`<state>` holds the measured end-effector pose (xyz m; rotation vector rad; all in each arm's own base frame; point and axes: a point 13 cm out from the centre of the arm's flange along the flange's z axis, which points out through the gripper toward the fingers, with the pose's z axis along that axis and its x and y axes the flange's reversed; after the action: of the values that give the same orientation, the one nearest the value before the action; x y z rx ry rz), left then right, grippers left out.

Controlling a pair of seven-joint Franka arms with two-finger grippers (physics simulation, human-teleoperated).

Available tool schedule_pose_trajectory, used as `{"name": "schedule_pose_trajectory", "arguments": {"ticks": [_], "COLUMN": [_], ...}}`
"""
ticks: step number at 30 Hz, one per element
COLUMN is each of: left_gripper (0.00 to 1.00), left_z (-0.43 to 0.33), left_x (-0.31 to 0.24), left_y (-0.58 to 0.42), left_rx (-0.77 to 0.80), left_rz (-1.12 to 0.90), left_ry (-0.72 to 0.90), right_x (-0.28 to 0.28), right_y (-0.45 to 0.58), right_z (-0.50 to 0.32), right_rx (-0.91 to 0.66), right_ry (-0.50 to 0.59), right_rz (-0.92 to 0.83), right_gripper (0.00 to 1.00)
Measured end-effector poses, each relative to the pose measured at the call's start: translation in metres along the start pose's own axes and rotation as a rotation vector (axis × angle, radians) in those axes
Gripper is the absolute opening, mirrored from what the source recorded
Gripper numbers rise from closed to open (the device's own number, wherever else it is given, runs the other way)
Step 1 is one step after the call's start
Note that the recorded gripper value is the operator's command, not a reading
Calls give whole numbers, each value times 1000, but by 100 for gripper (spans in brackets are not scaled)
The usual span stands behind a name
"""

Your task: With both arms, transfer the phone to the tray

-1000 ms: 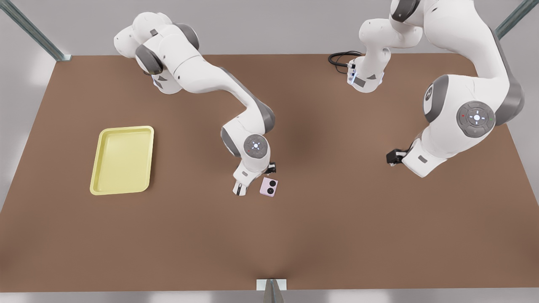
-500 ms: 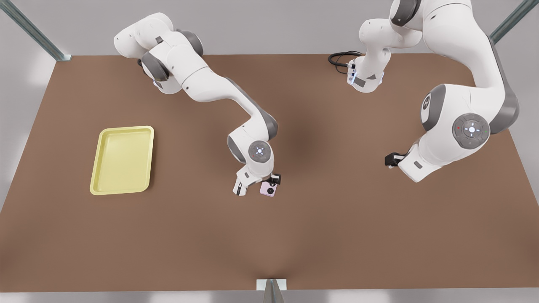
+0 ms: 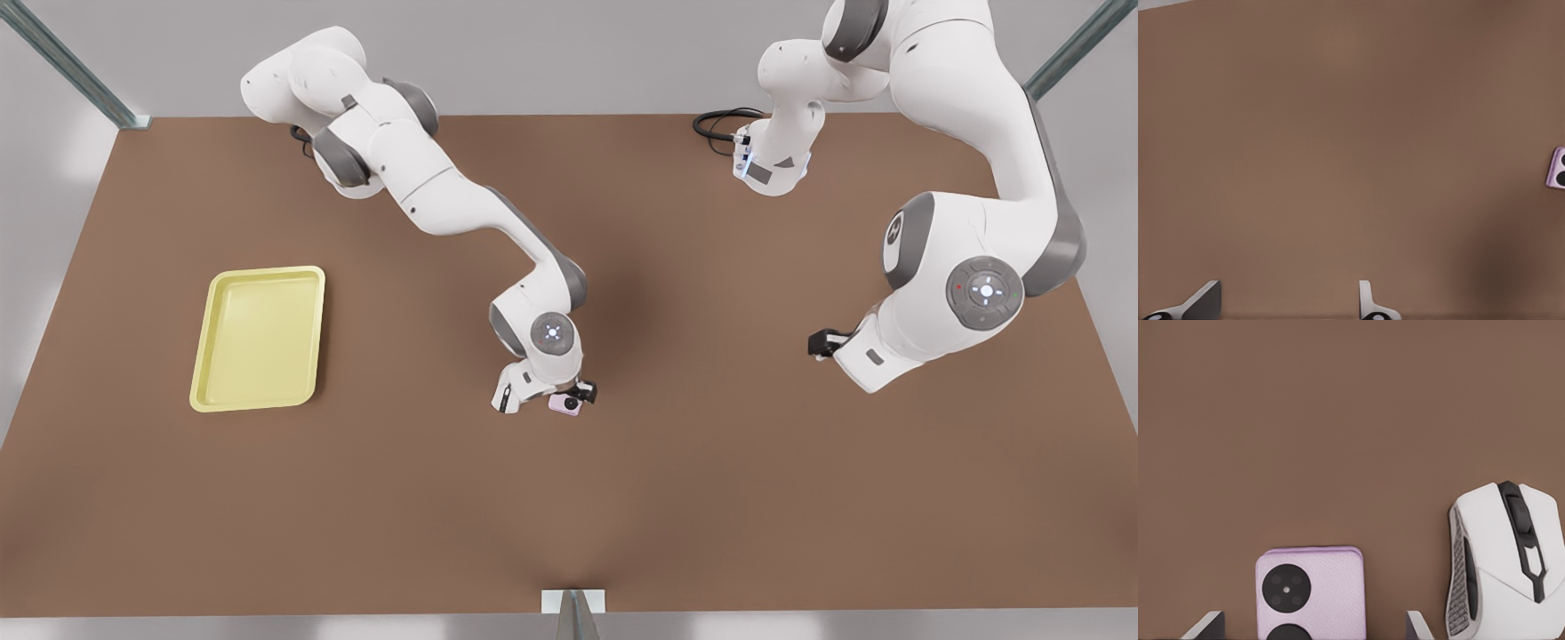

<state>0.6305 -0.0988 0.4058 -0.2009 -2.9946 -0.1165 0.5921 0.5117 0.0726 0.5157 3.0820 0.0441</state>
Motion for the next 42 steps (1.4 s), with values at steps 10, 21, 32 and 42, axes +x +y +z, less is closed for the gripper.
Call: {"name": "schedule_pose_trajectory", "arguments": {"ticks": [10,21,32,42], "left_gripper": [100,100,100,100], "left_z": [5,10,11,12], "left_x": [-4,-7,-8,-10], "left_y": [1,1,3,3], "left_rx": [0,1,1,1], "left_rz": [7,11,12,15], "left_ry": [-2,2,3,-5], "right_x": [30,27,14,0], "right_y": [10,7,6,16], "right_z": [34,40,42,5], "right_rx": [-6,-1,-12,-44], "right_ry": [39,36,29,13], "right_rz": [-40,-84,-97,-107], "right_gripper": [100,93,81,77]}}
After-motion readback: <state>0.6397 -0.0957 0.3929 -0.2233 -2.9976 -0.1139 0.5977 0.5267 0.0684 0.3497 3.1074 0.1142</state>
